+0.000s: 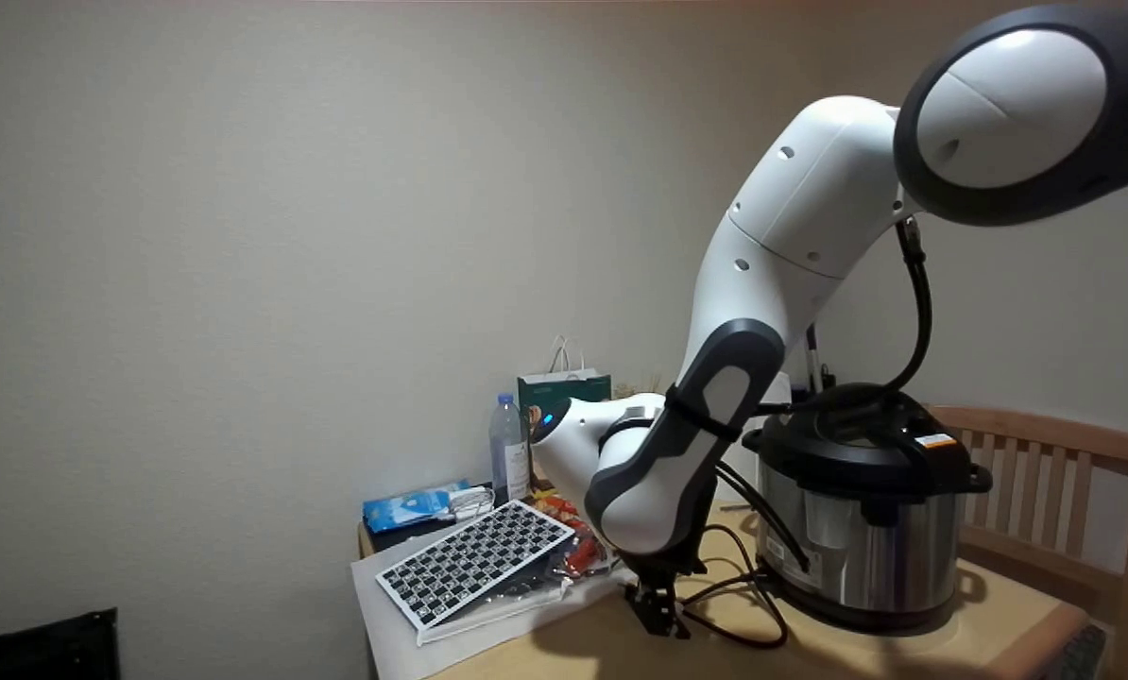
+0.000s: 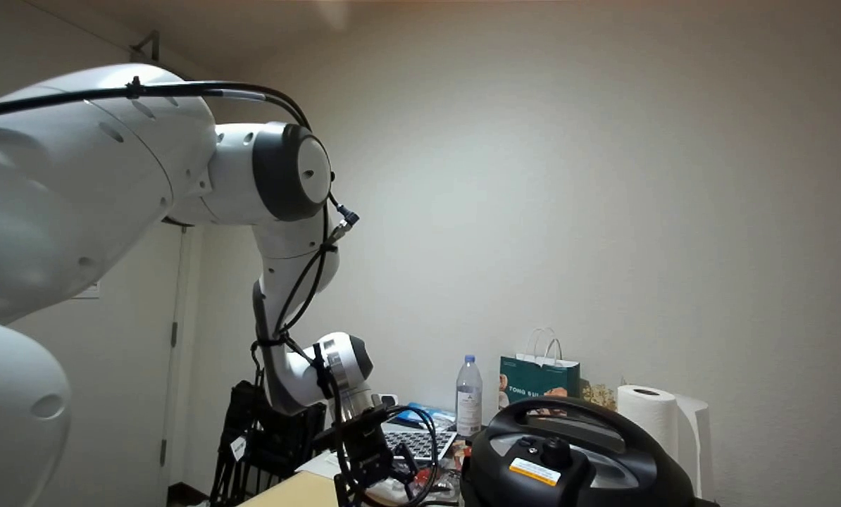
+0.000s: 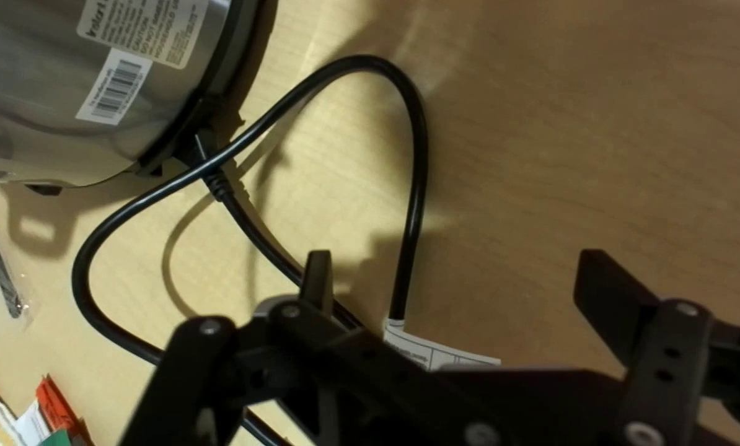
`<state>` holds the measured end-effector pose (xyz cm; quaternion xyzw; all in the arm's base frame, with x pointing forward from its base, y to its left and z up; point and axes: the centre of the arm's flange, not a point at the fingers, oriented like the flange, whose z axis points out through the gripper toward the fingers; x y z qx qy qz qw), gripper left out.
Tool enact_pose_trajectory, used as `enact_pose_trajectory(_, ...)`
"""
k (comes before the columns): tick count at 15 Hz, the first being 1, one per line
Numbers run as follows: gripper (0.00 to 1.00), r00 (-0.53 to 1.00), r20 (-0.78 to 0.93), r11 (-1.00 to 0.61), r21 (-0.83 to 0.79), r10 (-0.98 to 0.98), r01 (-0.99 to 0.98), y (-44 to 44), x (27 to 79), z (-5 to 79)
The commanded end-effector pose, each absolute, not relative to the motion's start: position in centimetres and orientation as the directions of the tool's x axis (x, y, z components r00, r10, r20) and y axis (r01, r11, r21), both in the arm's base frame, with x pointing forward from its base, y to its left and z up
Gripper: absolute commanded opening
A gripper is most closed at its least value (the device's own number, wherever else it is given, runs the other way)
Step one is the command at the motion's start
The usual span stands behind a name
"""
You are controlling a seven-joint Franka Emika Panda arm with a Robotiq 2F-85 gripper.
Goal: Pick up the cable and put it straight on the table
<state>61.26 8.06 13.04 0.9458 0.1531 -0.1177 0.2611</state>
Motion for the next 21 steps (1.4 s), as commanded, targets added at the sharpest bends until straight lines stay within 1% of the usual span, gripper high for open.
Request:
enact_pose_trajectory(1,1.00,0.883,-0.385,-0.792,0.433,0.269,0.430,6.2,64.2,11.9)
enact_pose_trajectory(3,1.00,0.878,-0.413,-0.779,0.456,0.243,0.430,4.8,65.6,11.0)
enact_pose_trajectory(5,1.00,0.886,-0.432,-0.773,0.498,0.170,0.392,3.5,66.5,10.2)
enact_pose_trajectory(6,1.00,0.894,-0.401,-0.782,0.484,0.201,0.393,4.3,64.4,11.1)
enact_pose_trajectory(9,1.00,0.893,-0.404,-0.780,0.488,0.196,0.392,4.2,64.7,10.5)
enact_pose_trajectory(10,1.00,0.888,-0.402,-0.797,0.451,0.221,0.402,5.3,64.3,10.3)
enact_pose_trajectory(13,1.00,0.884,-0.379,-0.795,0.427,0.275,0.431,7.1,64.7,9.1)
enact_pose_trajectory(14,0.75,0.871,-0.391,-0.800,0.397,0.297,0.451,7.5,65.0,8.6)
enact_pose_trajectory(15,0.74,0.865,-0.395,-0.800,0.385,0.308,0.460,7.8,64.9,8.2)
enact_pose_trajectory(21,0.37,0.808,-0.418,-0.801,0.252,0.416,0.543,8.6,64.3,8.4)
